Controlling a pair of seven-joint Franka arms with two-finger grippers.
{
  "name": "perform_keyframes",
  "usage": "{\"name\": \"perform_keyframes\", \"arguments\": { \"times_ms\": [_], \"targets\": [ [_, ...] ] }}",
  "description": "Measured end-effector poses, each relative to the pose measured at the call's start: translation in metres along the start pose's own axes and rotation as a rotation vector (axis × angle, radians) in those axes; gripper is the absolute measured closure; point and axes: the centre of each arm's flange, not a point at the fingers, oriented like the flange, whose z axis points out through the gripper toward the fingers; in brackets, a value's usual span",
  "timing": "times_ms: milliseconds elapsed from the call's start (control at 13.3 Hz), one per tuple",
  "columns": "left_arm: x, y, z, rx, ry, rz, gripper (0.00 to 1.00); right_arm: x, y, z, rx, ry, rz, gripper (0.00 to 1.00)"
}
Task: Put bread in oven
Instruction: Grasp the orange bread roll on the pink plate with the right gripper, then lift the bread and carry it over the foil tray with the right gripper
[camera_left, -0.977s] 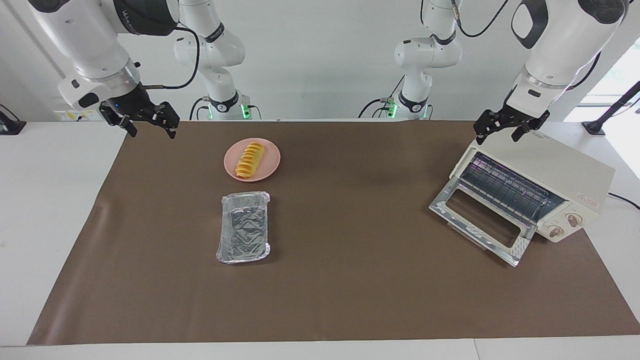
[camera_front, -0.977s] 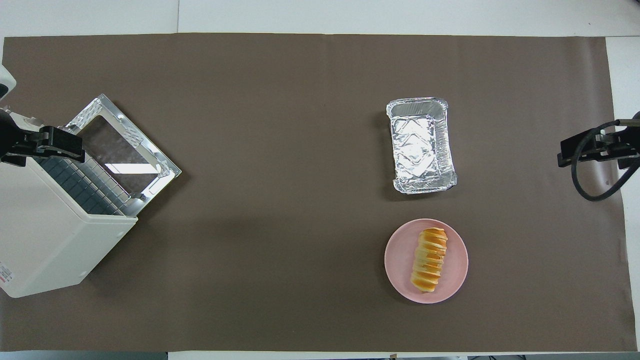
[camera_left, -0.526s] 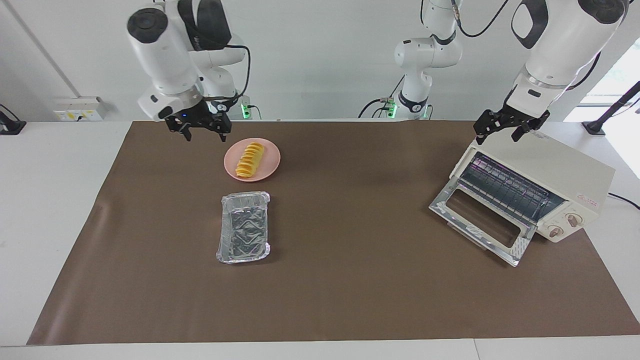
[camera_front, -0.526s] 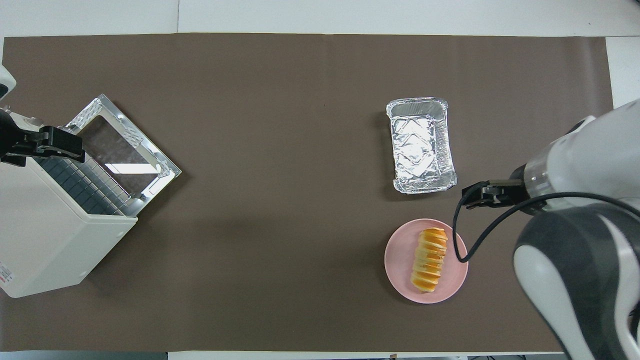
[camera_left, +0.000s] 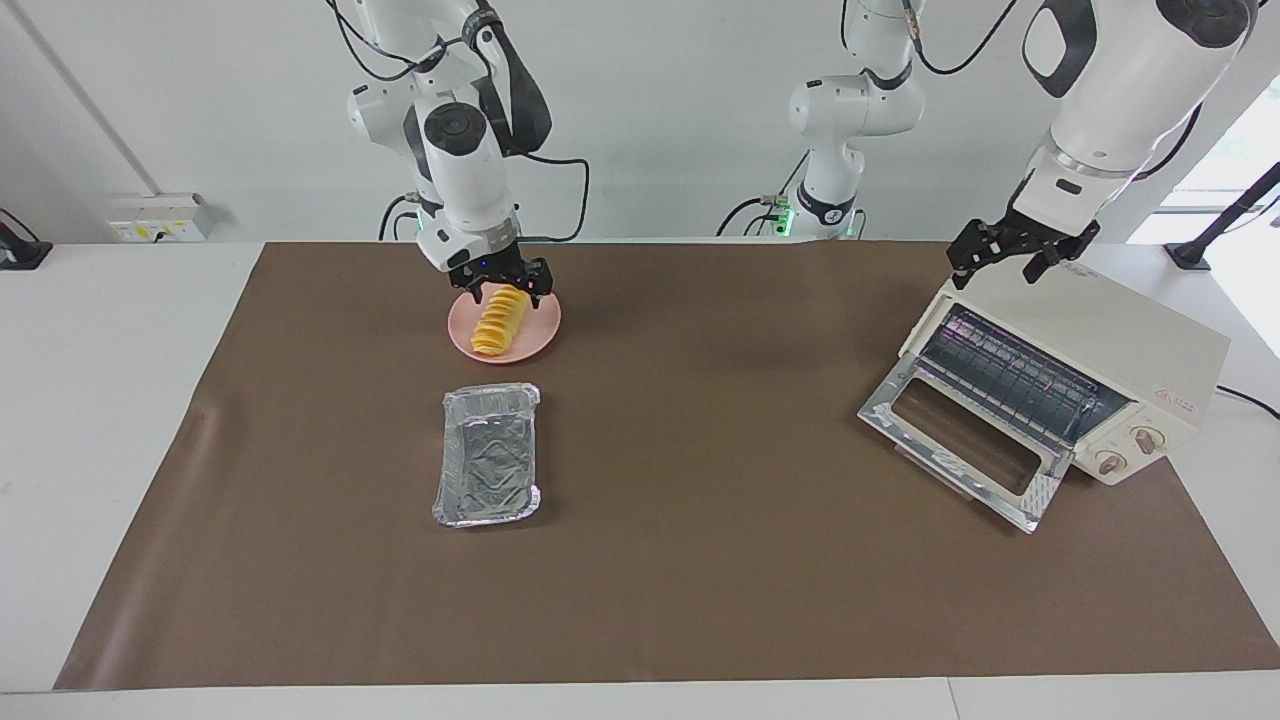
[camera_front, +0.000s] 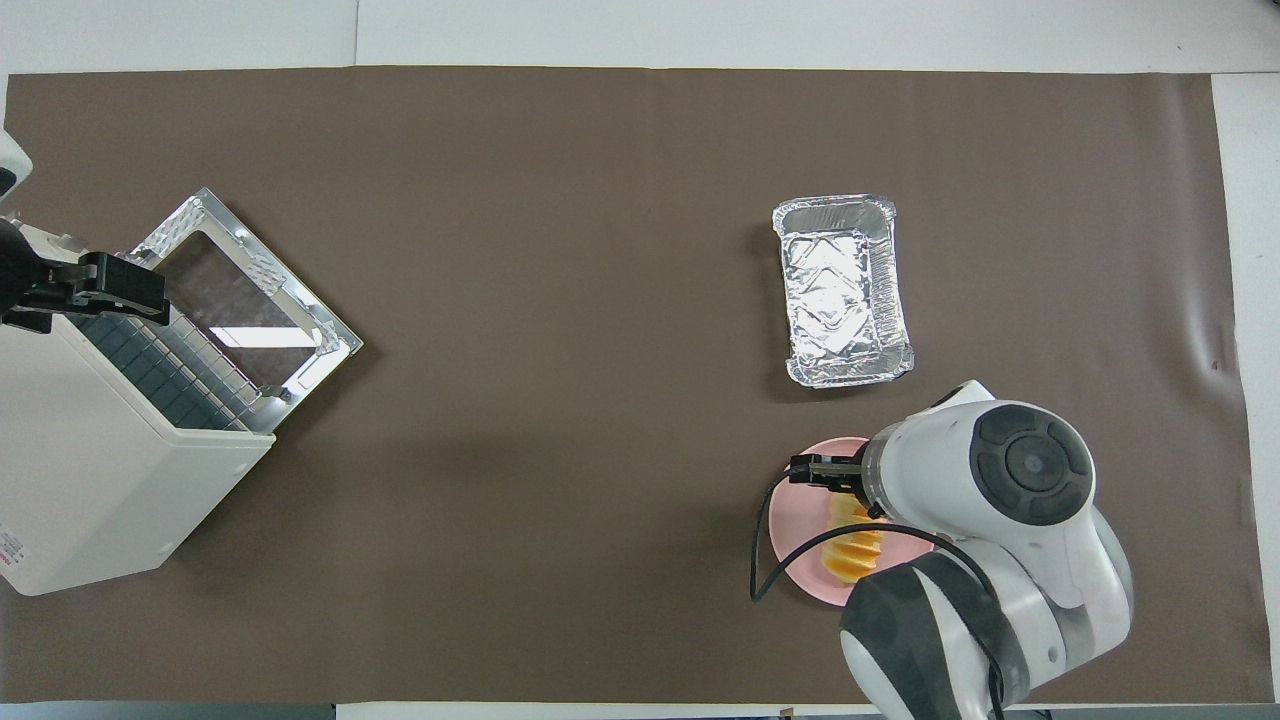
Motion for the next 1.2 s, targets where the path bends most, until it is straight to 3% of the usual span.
{"name": "perform_keyframes", "arguments": {
  "times_ms": [902,1128,1203],
  "targets": [
    [0.000,0.000,0.000,0.000,0.000,0.000,0.00,-0.009,0.042,0.057,0.022,-0.091,0.129,0.04],
    [0.000,0.000,0.000,0.000,0.000,0.000,0.00,-0.010,0.042,0.059,0.021,-0.096,0.131,0.35],
    [0.000,0.000,0.000,0.000,0.000,0.000,0.00,-0.010,0.042,0.060,0.020,-0.097,0.131,0.35]
  ]
}}
